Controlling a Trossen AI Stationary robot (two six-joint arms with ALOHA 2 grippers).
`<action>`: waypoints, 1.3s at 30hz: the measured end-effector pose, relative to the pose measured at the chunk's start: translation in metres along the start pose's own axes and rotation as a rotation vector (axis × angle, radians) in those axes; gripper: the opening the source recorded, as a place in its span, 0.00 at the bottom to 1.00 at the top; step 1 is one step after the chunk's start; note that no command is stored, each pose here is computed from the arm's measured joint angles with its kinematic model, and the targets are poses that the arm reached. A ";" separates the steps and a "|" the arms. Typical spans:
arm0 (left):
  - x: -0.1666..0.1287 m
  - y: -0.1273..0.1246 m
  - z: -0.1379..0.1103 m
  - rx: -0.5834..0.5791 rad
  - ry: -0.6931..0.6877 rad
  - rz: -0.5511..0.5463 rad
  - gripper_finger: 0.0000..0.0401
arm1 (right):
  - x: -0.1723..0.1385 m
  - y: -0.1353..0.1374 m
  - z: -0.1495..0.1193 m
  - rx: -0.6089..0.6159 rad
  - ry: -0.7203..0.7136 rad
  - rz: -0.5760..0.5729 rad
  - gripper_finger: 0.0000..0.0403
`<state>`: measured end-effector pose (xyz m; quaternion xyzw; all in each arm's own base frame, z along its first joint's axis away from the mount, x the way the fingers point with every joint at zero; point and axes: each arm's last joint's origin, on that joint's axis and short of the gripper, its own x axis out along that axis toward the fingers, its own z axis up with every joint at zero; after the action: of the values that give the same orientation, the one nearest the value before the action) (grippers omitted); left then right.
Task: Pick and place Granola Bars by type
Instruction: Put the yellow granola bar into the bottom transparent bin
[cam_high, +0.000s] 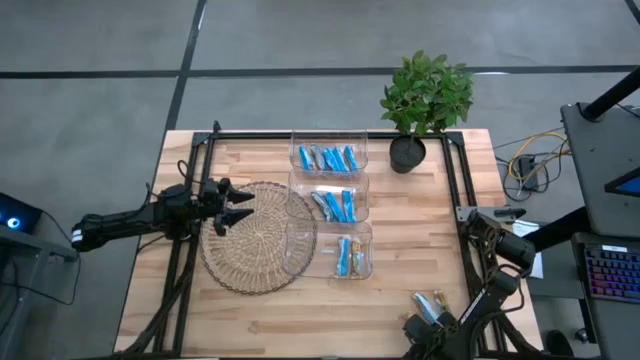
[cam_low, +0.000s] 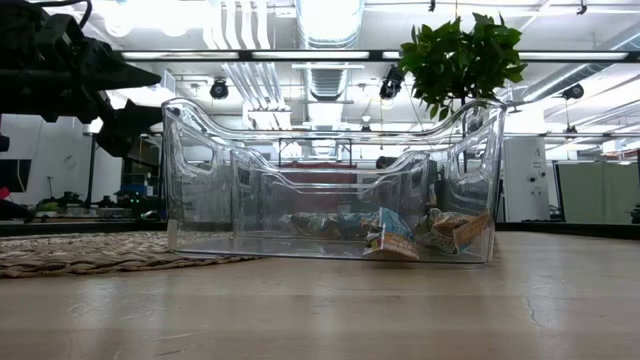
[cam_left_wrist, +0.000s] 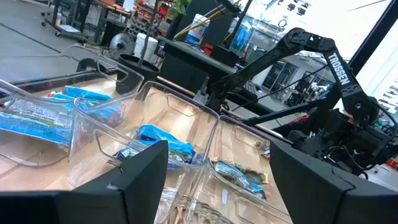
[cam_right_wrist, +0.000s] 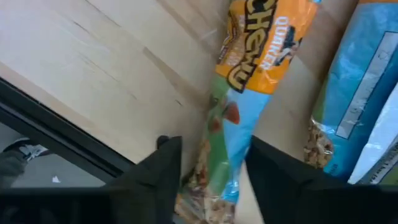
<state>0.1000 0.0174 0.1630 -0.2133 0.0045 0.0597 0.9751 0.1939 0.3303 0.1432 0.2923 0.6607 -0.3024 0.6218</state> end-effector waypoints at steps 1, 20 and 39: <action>0.000 0.000 0.000 0.000 0.000 0.000 0.65 | 0.000 0.000 0.000 0.000 0.000 0.000 0.36; 0.000 0.000 0.000 0.000 0.000 0.001 0.65 | -0.059 -0.025 0.023 0.053 -0.044 -0.067 0.05; 0.000 0.000 0.000 0.000 0.000 0.001 0.65 | -0.158 -0.126 0.076 0.197 -0.060 -0.075 0.04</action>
<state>0.1000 0.0174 0.1629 -0.2133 0.0047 0.0599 0.9751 0.1558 0.1893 0.3023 0.3177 0.6194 -0.3977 0.5977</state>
